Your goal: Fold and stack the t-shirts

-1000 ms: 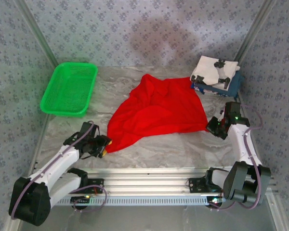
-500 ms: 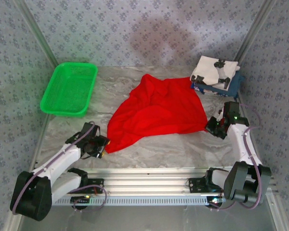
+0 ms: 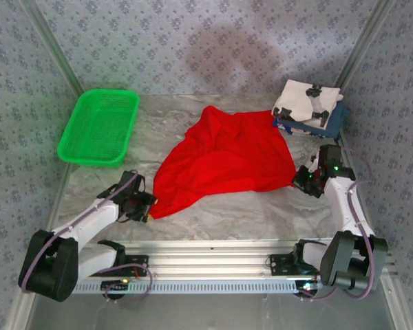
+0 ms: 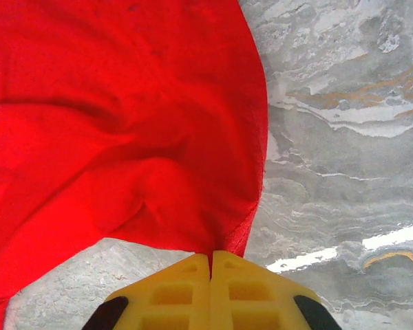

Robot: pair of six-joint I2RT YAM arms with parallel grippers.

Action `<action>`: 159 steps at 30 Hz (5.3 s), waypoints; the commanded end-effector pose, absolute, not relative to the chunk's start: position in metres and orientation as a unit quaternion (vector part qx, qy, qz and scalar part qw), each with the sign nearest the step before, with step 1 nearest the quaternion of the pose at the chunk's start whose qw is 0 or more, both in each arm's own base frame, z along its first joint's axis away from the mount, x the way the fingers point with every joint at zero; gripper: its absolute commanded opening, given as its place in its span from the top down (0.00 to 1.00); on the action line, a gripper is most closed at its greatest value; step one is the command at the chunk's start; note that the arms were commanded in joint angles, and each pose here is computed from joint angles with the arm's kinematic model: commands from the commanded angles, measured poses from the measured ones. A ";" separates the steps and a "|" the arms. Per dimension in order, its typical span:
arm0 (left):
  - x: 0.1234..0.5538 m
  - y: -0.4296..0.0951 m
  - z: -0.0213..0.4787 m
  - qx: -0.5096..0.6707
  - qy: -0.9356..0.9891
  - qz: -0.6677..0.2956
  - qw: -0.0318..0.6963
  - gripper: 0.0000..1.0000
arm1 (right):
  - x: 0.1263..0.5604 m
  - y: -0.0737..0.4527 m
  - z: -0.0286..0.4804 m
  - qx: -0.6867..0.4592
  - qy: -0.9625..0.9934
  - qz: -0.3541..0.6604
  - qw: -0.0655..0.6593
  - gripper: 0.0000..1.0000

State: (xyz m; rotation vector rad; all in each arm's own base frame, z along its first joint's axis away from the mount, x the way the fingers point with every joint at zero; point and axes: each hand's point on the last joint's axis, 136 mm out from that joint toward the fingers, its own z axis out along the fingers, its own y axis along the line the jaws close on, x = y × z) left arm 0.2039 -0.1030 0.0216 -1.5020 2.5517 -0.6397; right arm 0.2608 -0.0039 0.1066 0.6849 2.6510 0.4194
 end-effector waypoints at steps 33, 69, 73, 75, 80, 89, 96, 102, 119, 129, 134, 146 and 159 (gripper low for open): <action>0.373 -0.067 0.351 -0.250 0.853 -0.271 0.369 0.96 | 0.401 0.016 0.391 0.154 0.811 0.342 0.448 1.00; 0.446 -0.045 0.640 -0.106 0.624 -0.410 0.656 0.96 | 0.396 0.029 0.591 0.052 0.681 0.438 0.584 1.00; 0.474 -0.056 0.624 -0.107 0.629 -0.431 0.638 0.96 | 0.440 0.026 0.566 0.056 0.696 0.441 0.564 1.00; 0.486 -0.057 0.620 -0.112 0.624 -0.444 0.633 0.96 | 0.460 0.026 0.560 0.054 0.698 0.445 0.559 1.00; 0.497 -0.051 0.631 -0.106 0.593 -0.455 0.655 0.96 | 0.488 0.029 0.579 0.037 0.672 0.466 0.574 1.00; 0.455 0.011 0.687 -0.118 0.518 -0.441 0.724 0.95 | 0.469 0.008 0.631 0.029 0.614 0.476 0.629 1.00; 0.407 0.013 0.680 -0.083 0.582 -0.355 0.726 0.95 | 0.449 0.007 0.585 0.037 0.677 0.430 0.596 1.00; 0.406 -0.023 0.545 -0.121 0.770 -0.298 0.551 1.00 | 0.412 0.020 0.475 0.061 0.751 0.400 0.521 1.00; 0.167 -0.024 0.159 -0.328 0.910 -0.160 0.197 1.00 | 0.200 0.041 0.165 0.243 0.895 0.298 0.226 1.00; 0.122 -0.020 0.121 -0.391 0.901 -0.131 0.133 1.00 | 0.156 0.022 0.127 0.349 0.903 0.213 0.131 1.00; 0.146 -0.023 0.137 -0.370 0.902 -0.150 0.163 1.00 | 0.166 0.018 0.127 0.369 0.891 0.215 0.154 1.00; 0.200 -0.020 0.142 -0.323 0.921 -0.136 0.172 1.00 | 0.190 0.017 0.116 0.337 0.909 0.204 0.136 1.00; 0.347 -0.052 0.430 -0.168 0.810 -0.260 0.498 1.00 | 0.324 -0.006 0.304 0.274 0.831 0.312 0.369 1.00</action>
